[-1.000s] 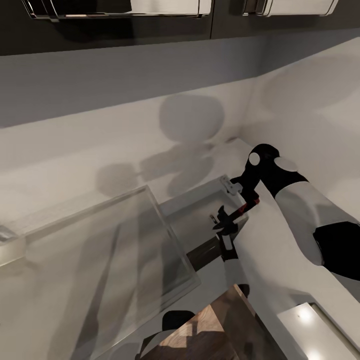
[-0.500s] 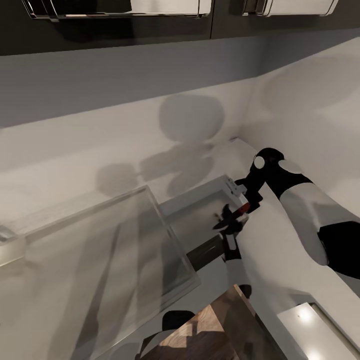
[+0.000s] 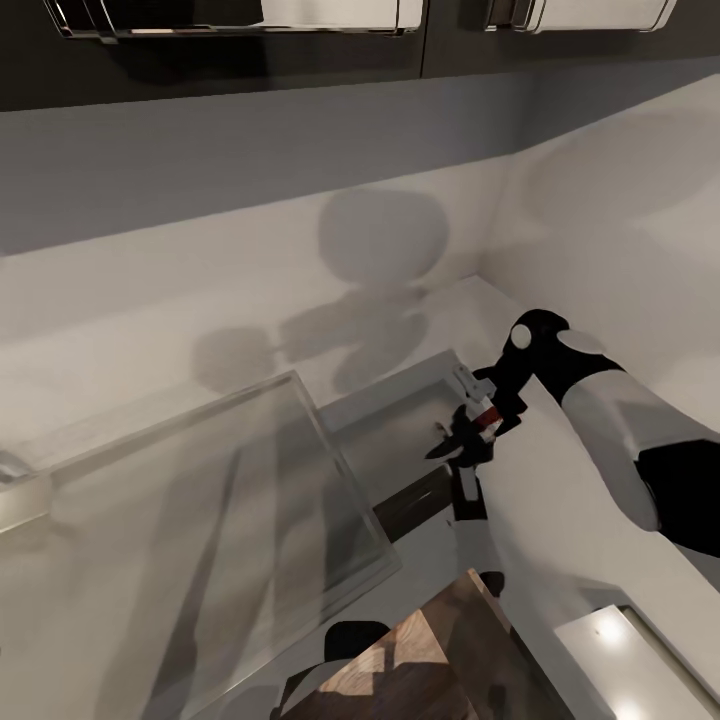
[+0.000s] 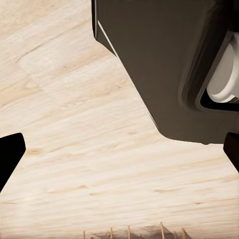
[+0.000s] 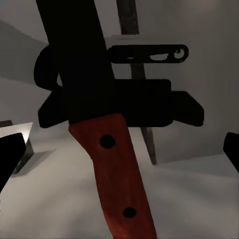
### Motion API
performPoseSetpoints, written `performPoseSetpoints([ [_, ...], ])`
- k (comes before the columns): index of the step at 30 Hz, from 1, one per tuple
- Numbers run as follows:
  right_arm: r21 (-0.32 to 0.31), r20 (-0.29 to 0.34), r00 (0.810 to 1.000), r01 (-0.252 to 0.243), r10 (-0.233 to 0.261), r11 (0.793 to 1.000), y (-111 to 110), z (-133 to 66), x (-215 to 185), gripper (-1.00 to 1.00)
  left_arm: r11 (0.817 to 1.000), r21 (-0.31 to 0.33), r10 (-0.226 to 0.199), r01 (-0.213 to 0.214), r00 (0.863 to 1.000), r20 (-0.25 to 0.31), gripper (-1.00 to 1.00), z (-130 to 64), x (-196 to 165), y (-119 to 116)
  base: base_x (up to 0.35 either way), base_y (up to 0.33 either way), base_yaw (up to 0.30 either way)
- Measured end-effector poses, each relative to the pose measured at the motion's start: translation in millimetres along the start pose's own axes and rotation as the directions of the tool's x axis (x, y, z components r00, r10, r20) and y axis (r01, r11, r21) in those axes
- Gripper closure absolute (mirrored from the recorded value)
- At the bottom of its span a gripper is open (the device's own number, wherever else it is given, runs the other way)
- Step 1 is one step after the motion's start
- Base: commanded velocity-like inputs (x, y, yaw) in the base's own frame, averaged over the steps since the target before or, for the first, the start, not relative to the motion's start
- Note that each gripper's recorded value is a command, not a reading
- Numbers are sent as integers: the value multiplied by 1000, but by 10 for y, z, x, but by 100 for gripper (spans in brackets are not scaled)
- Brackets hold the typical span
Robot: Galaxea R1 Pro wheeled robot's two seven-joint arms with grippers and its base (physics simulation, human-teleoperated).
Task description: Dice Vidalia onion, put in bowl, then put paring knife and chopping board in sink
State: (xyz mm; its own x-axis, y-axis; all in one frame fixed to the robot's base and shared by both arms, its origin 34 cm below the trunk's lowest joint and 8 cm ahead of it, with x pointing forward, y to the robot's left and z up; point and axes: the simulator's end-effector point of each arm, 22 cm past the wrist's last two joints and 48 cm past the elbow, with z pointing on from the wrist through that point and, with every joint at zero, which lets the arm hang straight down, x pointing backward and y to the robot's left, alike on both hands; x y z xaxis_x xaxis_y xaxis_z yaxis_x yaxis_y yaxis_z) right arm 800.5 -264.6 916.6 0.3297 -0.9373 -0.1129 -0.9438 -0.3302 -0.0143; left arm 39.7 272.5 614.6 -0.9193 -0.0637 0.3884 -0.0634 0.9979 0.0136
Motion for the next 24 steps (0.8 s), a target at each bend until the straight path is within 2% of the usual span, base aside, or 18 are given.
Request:
performPoseSetpoints([
  [10,-16,-14,999,-39,38,999,145,54,239,-100,1000,0,0,0,1000,1,-100,0,-2,0,0,0,0],
  [24,-18,-22,998,-55,54,998,195,43,345,-100,1000,2,0,0,1000,1,-100,0,-1,-12,0,0,0],
])
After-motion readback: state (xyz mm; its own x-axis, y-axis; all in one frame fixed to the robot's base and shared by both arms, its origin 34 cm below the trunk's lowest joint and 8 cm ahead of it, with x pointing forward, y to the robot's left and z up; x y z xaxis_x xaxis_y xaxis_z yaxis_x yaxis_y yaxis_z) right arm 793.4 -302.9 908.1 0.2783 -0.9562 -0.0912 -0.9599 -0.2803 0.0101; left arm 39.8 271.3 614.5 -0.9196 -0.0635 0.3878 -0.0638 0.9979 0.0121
